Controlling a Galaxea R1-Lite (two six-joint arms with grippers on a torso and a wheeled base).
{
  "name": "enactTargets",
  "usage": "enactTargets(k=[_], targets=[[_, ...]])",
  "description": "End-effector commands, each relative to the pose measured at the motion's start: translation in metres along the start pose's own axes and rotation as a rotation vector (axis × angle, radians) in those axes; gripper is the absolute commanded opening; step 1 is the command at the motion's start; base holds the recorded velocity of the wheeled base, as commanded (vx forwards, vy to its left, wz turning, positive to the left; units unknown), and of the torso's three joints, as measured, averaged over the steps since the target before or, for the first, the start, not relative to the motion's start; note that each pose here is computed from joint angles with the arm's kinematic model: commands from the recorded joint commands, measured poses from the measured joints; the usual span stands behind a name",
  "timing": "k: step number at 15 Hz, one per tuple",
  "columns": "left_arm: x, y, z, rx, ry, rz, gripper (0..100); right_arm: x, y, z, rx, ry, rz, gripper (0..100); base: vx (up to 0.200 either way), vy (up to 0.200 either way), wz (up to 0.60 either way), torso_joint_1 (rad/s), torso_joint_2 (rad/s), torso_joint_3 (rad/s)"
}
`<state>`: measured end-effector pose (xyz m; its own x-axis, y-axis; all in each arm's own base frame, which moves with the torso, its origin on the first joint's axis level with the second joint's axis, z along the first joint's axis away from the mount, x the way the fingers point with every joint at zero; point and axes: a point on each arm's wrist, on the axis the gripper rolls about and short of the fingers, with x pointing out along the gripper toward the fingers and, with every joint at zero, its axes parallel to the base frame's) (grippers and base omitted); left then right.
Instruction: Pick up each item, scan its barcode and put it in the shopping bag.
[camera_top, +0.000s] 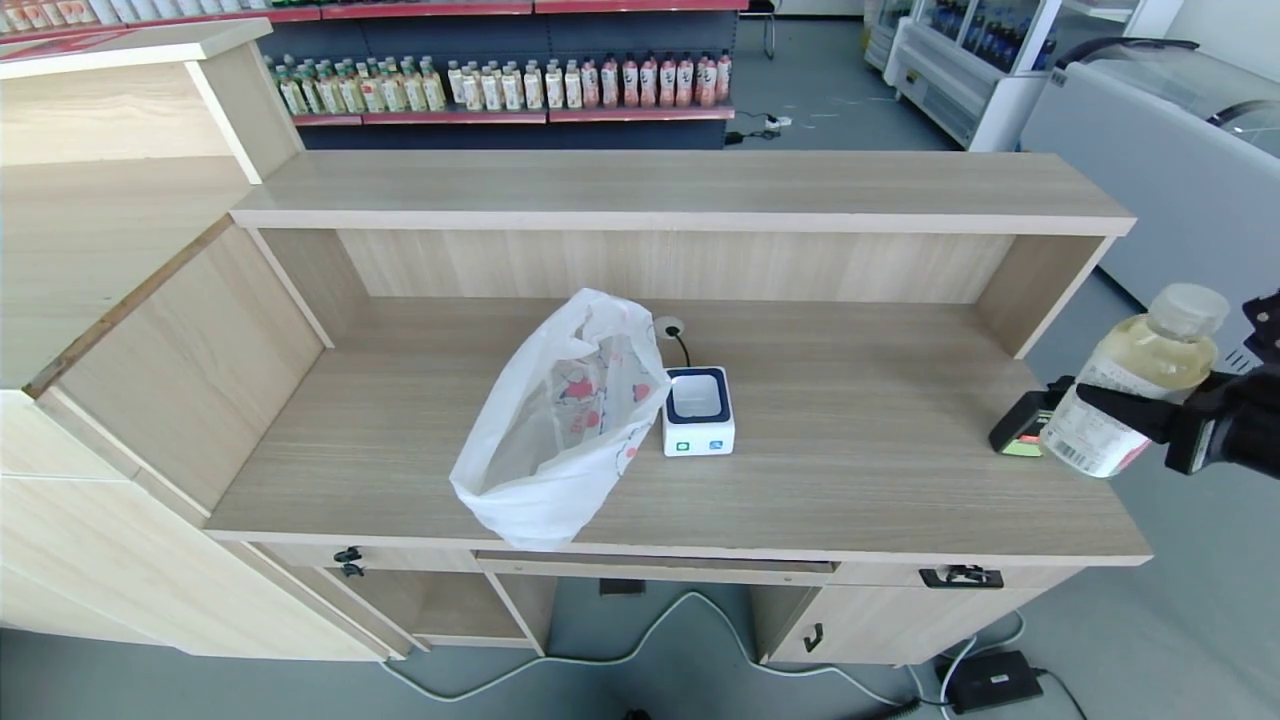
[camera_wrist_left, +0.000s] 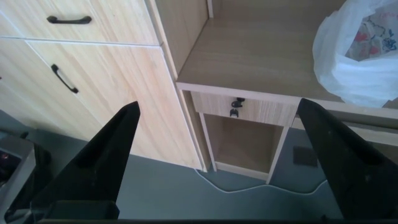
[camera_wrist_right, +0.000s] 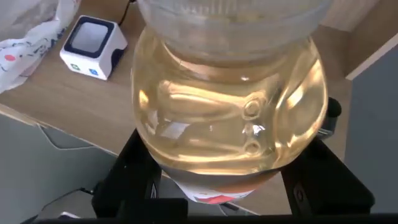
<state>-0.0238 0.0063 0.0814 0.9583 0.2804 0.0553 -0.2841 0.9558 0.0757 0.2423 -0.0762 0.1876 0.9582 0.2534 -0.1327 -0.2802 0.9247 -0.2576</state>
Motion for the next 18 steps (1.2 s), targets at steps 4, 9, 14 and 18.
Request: enactTargets(k=[4, 9, 14, 18], targets=[[0.0, 0.0, 0.0, 0.0, -0.001, 0.001, 100, -0.009, -0.027, -0.011, -0.375, 0.115, -0.373, 0, 0.0, 0.0, 0.0, 0.0, 0.0, 0.0], [0.0, 0.0, 0.0, 0.0, -0.001, 0.001, 100, -0.011, -0.024, -0.018, -0.411, 0.07, -0.404, 0, 0.0, 0.0, 0.0, 0.0, 0.0, 0.0], [0.0, 0.0, 0.0, 0.0, -0.001, 0.001, 100, -0.012, -0.02, -0.019, -0.51, 0.056, -0.412, 0, 0.0, 0.0, 0.0, 0.0, 0.0, 0.0], [0.0, 0.0, 0.0, 0.0, -0.001, 0.001, 100, -0.005, -0.02, -0.019, -0.514, 0.052, -0.399, 0, 0.0, 0.0, 0.0, 0.0, 0.0, 0.0]])
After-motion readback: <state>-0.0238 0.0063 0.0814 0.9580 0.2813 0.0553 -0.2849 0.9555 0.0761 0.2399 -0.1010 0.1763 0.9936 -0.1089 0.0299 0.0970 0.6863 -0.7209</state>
